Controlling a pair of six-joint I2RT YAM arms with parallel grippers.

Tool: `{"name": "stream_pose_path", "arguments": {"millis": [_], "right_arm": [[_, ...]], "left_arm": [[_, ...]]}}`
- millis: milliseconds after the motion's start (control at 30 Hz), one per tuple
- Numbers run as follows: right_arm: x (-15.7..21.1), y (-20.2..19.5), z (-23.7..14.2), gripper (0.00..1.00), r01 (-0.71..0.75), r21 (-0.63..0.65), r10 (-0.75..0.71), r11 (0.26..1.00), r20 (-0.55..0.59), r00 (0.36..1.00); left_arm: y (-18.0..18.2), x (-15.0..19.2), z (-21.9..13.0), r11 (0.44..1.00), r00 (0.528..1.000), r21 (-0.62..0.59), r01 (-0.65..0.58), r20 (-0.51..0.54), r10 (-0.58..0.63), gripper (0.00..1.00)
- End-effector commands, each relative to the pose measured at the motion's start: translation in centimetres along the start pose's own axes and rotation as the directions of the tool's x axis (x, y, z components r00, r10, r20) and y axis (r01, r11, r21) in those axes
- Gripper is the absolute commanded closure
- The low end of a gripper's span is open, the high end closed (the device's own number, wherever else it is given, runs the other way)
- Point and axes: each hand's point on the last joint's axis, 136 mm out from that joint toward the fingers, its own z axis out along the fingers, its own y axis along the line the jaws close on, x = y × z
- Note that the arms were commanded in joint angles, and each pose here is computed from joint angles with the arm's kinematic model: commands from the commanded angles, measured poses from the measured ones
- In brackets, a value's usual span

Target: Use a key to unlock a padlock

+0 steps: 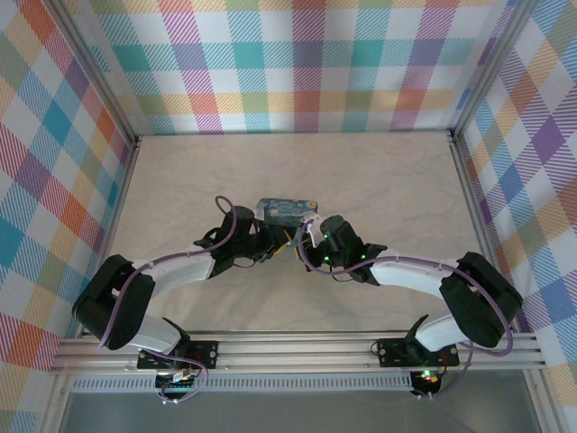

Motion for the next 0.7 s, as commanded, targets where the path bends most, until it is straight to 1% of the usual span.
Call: {"name": "stream_pose_path", "arguments": {"millis": [0, 400, 667], "right_arm": [[-2.7, 0.8, -0.5, 1.00, 0.022, -0.028, -0.019, 0.999, 0.111, 0.994], [-3.3, 1.9, -0.1, 1.00, 0.029, -0.089, -0.017, 0.996, 0.135, 0.991], [-2.1, 1.6, 0.4, 1.00, 0.012, -0.090, -0.002, 0.996, 0.111, 0.994]], "left_arm": [[0.4, 0.9, 0.3, 1.000, 0.999, -0.006, 0.011, -0.043, -0.012, 0.84], [0.1, 0.9, 0.5, 1.000, 0.999, -0.004, 0.011, -0.044, -0.012, 0.84], [-0.3, 0.6, 0.6, 0.999, 0.999, 0.011, 0.038, -0.024, -0.037, 0.84]]}}
